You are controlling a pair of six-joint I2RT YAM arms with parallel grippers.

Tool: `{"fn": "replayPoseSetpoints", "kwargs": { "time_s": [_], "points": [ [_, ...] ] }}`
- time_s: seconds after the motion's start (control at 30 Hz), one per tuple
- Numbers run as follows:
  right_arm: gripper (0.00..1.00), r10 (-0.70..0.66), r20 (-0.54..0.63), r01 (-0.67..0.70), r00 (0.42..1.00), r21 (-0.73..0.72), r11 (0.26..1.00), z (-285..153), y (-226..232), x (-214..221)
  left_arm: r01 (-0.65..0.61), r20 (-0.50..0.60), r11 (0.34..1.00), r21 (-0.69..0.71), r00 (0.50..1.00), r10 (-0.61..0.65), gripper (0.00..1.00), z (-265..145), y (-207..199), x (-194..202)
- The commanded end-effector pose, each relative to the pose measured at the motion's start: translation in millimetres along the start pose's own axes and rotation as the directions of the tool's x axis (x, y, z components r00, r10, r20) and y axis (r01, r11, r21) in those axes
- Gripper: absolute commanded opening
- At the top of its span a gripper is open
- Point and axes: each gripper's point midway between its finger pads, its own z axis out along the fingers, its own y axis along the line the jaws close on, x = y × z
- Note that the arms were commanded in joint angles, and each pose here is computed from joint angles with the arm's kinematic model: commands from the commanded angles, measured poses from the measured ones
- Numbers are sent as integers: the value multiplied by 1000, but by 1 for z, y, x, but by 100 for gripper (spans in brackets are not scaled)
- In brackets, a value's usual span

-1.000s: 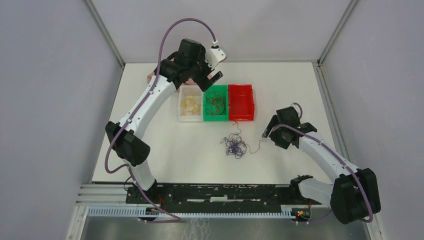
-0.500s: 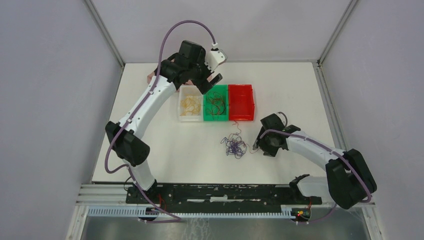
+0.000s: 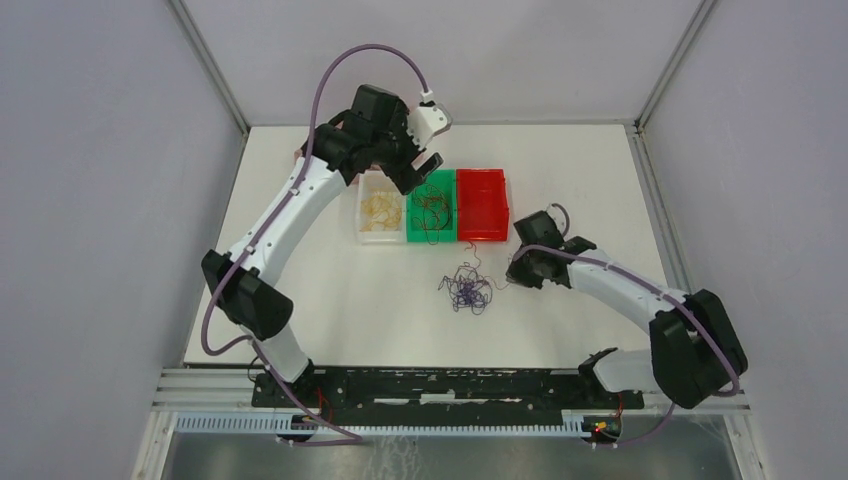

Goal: Untangle the cables
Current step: Untie the cable.

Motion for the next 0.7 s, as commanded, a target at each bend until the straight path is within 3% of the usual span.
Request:
{"fn": "replayPoseSetpoints", "kwargs": {
  "time_s": [0.0,0.17,0.3,0.47,0.67],
  "points": [
    [0,-19,234,58,972,-161,985,-58,55,-65,-33,95,998,51,995,28,99,-27,-13,-17],
    [0,1,378,118,926,-289,950,-129,87,-102,-53,142,989,139,989,34,99,-35,-33,-19],
    [0,-11,411,195,911,-410,891,-174,115,-109,-72,196,966,247,980,23,99,-45,-59,-20],
    [0,-43,409,301,912,-591,749,-223,155,-101,-165,311,899,407,950,34,99,-69,-103,-26],
    [0,-94,370,354,924,-740,571,-263,187,-83,-252,445,866,431,895,39,94,-88,-136,-40]
  ]
}}
